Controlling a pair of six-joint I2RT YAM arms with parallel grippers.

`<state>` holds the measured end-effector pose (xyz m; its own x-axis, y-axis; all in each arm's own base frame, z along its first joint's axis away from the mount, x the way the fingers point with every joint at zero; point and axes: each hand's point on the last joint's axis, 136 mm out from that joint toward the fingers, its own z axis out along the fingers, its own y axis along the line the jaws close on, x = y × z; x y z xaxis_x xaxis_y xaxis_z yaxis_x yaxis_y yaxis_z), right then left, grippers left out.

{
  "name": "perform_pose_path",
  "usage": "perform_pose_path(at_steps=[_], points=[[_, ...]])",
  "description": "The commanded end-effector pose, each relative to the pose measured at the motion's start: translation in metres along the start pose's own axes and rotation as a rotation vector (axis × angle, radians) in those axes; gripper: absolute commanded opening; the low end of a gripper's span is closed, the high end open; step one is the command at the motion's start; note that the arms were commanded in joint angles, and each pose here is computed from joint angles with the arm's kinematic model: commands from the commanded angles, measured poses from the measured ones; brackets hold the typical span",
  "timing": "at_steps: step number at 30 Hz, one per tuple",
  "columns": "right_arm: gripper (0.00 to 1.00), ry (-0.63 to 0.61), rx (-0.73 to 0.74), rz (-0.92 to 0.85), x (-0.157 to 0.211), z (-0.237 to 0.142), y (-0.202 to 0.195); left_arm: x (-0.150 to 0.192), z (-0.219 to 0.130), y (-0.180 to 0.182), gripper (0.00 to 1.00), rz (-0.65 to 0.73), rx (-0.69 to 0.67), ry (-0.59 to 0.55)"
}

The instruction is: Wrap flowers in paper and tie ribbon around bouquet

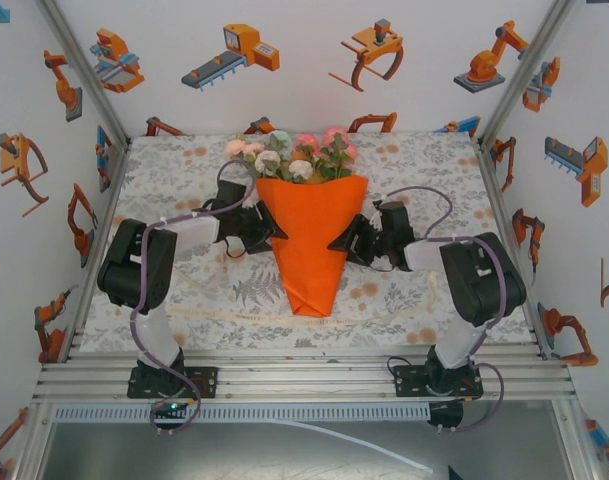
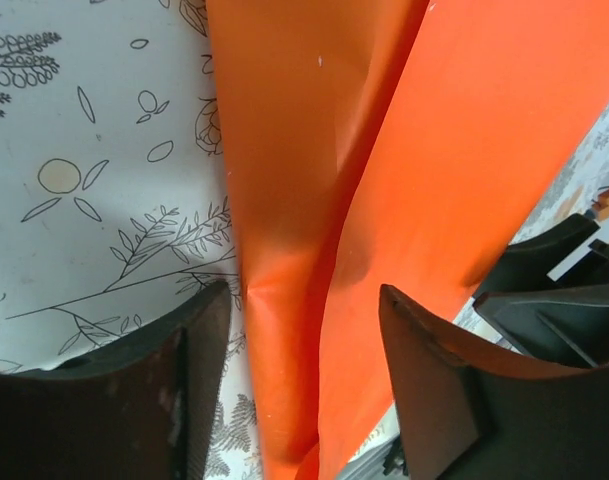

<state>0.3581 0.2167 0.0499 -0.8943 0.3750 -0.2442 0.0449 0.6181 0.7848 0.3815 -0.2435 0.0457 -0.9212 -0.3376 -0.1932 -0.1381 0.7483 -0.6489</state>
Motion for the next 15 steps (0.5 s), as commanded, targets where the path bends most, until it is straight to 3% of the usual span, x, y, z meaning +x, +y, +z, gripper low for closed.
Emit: perform_pose_path(at_steps=[1, 5, 15], points=[[0.54, -0.006, 0.027, 0.009, 0.0, 0.003, -0.005, 0.019, 0.01, 0.017, 0.51, -0.003, -0.06, 0.039], [0.47, -0.008, 0.019, 0.026, 0.0, 0.003, -0.003, 0.026, 0.01, 0.018, 0.36, 0.002, -0.074, 0.045], [0.25, -0.001, -0.018, 0.038, 0.0, -0.007, 0.017, 0.027, -0.011, 0.003, 0.15, -0.024, -0.057, 0.03]])
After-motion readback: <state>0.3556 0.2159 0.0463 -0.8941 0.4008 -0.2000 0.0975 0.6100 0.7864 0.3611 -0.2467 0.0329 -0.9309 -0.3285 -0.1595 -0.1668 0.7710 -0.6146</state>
